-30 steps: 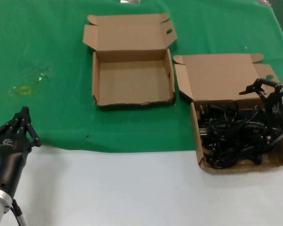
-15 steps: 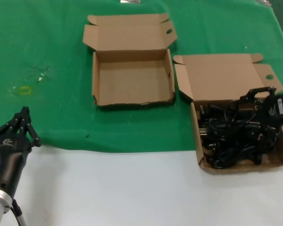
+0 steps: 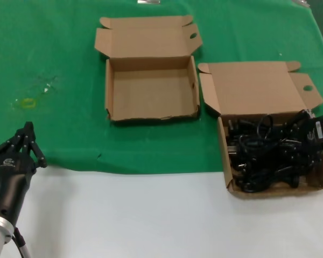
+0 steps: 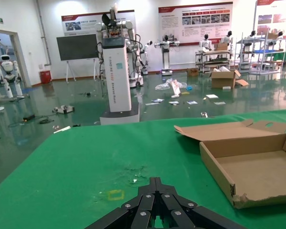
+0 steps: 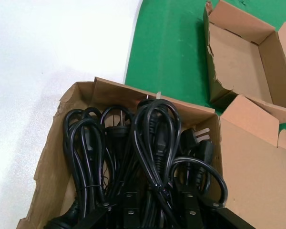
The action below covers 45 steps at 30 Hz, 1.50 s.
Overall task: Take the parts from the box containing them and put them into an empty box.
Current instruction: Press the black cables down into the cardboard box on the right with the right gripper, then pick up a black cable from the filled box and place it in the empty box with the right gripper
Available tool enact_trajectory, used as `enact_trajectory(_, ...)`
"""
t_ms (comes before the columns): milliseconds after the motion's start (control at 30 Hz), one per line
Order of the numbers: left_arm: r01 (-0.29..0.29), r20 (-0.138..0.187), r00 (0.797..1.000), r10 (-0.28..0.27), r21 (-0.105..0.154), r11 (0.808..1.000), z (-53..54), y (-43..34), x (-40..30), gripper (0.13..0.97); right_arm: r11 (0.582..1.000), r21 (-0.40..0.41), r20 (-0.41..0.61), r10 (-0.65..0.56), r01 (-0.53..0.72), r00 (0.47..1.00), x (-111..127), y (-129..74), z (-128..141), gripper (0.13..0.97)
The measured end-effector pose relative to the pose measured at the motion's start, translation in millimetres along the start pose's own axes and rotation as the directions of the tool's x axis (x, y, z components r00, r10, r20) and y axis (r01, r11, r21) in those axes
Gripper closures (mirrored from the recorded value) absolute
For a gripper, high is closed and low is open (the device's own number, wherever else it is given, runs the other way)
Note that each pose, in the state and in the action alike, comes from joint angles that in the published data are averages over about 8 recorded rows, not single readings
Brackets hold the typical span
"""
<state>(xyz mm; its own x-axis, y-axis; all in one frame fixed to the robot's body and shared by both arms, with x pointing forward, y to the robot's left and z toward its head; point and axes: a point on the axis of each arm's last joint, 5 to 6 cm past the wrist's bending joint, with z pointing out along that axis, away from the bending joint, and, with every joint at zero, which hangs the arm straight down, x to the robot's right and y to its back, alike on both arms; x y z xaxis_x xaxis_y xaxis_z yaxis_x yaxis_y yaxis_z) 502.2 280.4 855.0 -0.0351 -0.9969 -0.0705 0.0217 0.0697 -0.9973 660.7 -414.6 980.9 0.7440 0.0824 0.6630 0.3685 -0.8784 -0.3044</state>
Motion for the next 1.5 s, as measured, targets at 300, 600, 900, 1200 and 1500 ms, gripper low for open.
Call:
enact_trajectory(300, 0.000, 0.000, 1.000, 0.000, 0.000, 1.000, 0.0, 0.0, 0.0, 0.953, 1.000, -0.004, -0.005, 0.005, -0.005, 1.000, 0, -1, -1, 0.833)
enact_trajectory(600, 0.000, 0.000, 1.000, 0.000, 0.000, 1.000, 0.0, 0.0, 0.0, 0.953, 1.000, 0.003, -0.027, 0.017, -0.017, 1.000, 11, -9, -13, 0.879)
enact_trajectory(900, 0.000, 0.000, 1.000, 0.000, 0.000, 1.000, 0.0, 0.0, 0.0, 0.953, 0.999, 0.025, -0.053, 0.029, -0.028, 0.998, 30, -26, -33, 0.882)
enact_trajectory(1200, 0.000, 0.000, 1.000, 0.000, 0.000, 1.000, 0.0, 0.0, 0.0, 0.953, 0.997, 0.067, -0.122, 0.036, -0.028, 0.992, 52, -46, -34, 0.882)
enact_trajectory(1500, 0.000, 0.000, 1.000, 0.000, 0.000, 1.000, 0.0, 0.0, 0.0, 0.953, 0.992, 0.127, -0.188, 0.040, -0.016, 0.981, 75, -65, -8, 0.883)
